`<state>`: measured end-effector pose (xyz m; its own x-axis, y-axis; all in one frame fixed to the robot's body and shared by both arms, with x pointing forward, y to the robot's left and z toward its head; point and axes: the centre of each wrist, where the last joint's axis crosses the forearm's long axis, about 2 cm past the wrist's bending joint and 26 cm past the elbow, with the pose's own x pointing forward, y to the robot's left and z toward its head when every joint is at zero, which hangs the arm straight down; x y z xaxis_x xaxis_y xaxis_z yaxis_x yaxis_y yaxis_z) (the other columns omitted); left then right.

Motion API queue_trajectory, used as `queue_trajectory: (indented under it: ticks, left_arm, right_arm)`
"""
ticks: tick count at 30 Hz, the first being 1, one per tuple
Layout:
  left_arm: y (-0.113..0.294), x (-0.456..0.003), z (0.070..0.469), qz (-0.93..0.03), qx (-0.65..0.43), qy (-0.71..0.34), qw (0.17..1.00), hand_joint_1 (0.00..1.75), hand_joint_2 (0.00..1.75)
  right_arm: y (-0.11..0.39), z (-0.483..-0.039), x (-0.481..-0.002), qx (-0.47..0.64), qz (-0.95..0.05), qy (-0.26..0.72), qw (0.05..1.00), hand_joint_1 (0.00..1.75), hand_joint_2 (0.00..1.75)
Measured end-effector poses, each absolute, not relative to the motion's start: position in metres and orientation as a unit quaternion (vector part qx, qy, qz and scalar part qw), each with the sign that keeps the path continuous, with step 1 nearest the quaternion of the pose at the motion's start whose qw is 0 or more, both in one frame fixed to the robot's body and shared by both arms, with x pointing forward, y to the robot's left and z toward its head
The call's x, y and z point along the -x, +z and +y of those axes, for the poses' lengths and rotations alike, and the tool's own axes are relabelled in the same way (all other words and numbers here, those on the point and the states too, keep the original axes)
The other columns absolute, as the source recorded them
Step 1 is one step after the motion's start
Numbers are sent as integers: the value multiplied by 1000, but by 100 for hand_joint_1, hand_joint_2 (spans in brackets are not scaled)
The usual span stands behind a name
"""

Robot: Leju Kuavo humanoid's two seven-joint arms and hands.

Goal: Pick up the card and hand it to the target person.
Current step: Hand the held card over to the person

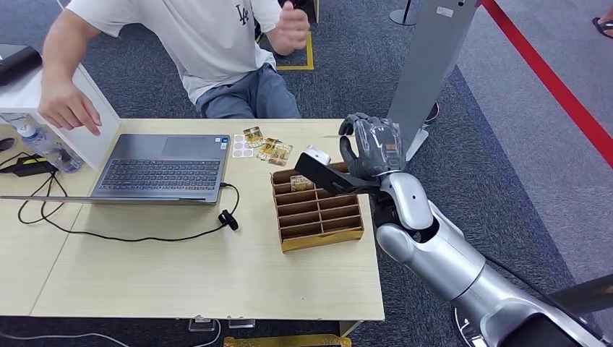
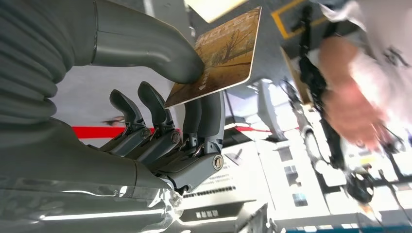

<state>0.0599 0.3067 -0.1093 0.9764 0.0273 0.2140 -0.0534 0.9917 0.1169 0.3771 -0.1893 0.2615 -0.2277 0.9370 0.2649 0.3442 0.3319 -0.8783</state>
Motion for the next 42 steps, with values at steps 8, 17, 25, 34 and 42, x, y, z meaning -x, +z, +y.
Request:
queue_trajectory:
  ticks: [8,17,25,34,42]
  left_arm:
    - [-109,-60,306,-107,-59,21,992,0,0]
    - [-109,-60,305,-108,-52,30,992,0,0]
    - [-109,-60,304,-108,-51,32,992,0,0]
    - [-109,-60,304,-123,-56,19,991,0,0]
    - [-109,-60,304,-120,-61,33,990,0,0]
  right_arm:
    - [265,-182,-372,412,-779,295,370,150,175]
    - [240,-170,-367,376,-838,256,301,150,175]
    - [223,-161,-366,364,-836,257,321,113,175]
    - [208,-161,-365,334,-828,246,377,0,175]
    - [192,-162,-365,140,-807,198,539,0,175]
